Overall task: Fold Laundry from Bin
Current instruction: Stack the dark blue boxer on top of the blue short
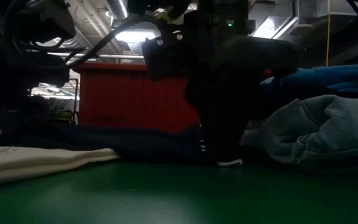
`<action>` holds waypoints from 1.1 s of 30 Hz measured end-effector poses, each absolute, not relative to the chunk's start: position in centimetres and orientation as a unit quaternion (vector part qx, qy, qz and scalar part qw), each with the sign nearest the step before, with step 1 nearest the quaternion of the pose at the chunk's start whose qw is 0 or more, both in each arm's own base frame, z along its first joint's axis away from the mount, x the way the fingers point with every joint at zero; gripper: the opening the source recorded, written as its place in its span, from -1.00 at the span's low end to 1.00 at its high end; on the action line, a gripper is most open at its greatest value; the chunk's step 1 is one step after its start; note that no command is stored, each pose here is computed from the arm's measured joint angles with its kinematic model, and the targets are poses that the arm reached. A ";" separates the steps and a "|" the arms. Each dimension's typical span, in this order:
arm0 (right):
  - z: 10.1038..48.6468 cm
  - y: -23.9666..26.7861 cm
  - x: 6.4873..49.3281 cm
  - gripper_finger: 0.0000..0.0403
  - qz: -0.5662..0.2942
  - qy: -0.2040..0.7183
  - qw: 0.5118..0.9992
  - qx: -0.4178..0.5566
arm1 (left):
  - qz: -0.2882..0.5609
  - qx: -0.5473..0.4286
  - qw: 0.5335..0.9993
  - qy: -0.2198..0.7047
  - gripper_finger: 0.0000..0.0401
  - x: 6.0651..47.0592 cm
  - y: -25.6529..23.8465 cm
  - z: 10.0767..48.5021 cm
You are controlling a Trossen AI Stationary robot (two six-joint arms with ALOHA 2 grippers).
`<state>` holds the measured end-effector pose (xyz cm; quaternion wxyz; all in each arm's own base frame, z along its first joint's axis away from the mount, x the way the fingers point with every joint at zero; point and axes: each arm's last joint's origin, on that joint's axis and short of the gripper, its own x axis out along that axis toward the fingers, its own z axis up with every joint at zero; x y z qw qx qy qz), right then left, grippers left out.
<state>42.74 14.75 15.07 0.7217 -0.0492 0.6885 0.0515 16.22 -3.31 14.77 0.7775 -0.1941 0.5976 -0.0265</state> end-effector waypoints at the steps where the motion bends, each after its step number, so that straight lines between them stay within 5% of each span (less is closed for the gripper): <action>1: 14.9 14.7 42.8 -0.17 0.053 0.683 0.727 -0.047 | -0.028 -0.195 0.779 0.595 0.00 16.3 -3.3 14.8; 14: 13.8 14.5 42.6 -0.17 0.066 0.687 0.723 -0.034 | -0.041 -0.145 0.832 0.534 0.00 18.6 -3.5 18.3; 33: 13.6 14.5 42.6 -0.17 0.068 0.687 0.722 -0.033 | -0.020 -0.005 0.866 0.499 0.00 17.1 -5.8 15.4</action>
